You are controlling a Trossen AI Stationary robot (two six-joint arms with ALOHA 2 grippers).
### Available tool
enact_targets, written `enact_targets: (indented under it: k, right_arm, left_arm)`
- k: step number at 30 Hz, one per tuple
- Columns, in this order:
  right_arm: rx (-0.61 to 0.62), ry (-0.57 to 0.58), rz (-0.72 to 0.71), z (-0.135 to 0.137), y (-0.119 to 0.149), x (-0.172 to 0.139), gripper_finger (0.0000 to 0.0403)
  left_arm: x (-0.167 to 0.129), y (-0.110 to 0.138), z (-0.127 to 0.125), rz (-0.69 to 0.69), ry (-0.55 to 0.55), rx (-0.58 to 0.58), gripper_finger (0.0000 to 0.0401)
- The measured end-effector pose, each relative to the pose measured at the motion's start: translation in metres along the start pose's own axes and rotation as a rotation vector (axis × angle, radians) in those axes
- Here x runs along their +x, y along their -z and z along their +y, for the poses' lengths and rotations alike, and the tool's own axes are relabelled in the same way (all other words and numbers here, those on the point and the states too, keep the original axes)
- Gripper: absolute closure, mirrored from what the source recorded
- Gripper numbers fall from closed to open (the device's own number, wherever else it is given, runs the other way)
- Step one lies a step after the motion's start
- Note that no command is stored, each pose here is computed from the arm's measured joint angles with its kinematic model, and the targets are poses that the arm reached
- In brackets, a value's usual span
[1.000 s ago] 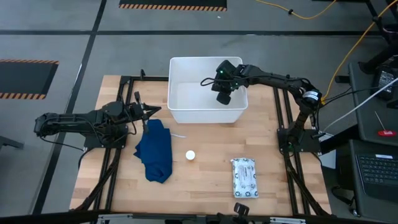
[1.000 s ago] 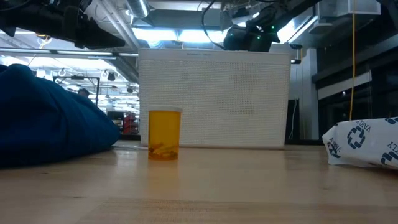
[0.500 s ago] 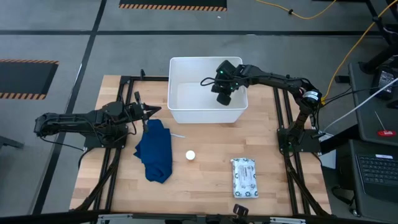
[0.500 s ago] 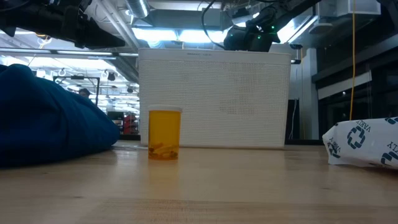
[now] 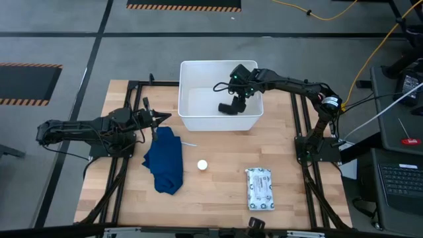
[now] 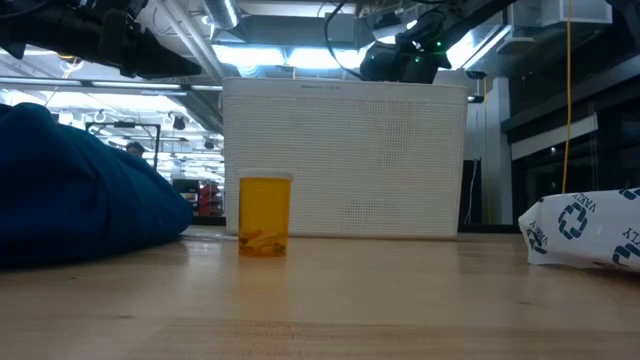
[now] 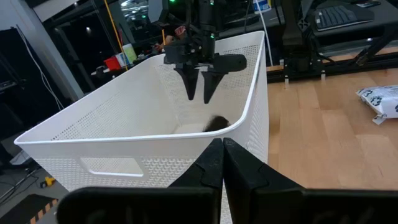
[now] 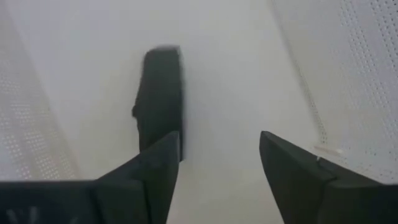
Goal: Pick & place medical supplies in basket/bin
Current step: Put the blue gown into the white bin
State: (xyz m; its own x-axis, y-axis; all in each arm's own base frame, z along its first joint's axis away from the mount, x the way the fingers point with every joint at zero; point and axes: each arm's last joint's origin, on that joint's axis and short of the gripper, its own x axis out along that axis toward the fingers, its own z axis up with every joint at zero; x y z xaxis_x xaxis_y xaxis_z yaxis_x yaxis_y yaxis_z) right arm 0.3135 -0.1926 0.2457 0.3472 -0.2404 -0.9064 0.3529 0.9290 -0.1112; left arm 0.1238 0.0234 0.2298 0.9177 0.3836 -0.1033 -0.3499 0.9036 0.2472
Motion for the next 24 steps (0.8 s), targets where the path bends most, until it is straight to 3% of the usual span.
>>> enact_targets:
  k: [5,10,18,24]
  right_arm:
    - [-0.003,0.008,0.012,-0.001,-0.003,-0.007,0.0178]
    - [-0.025,0.052,-0.026,0.001,-0.018,-0.026,0.0209]
    - [-0.111,0.103,-0.087,0.015,-0.042,-0.075,0.0295]
    - [-0.163,0.115,-0.253,0.029,-0.044,-0.136,0.0374]
  left_arm:
    - [0.0,0.0,0.0,0.0,0.0,0.0,0.0397]
    - [0.0,0.0,0.0,0.0,0.0,0.0,0.0397]
    - [0.0,0.0,0.0,-0.001,0.0,0.0,0.0397]
    - [0.0,-0.002,0.0,-0.018,-0.004,0.0,0.0397]
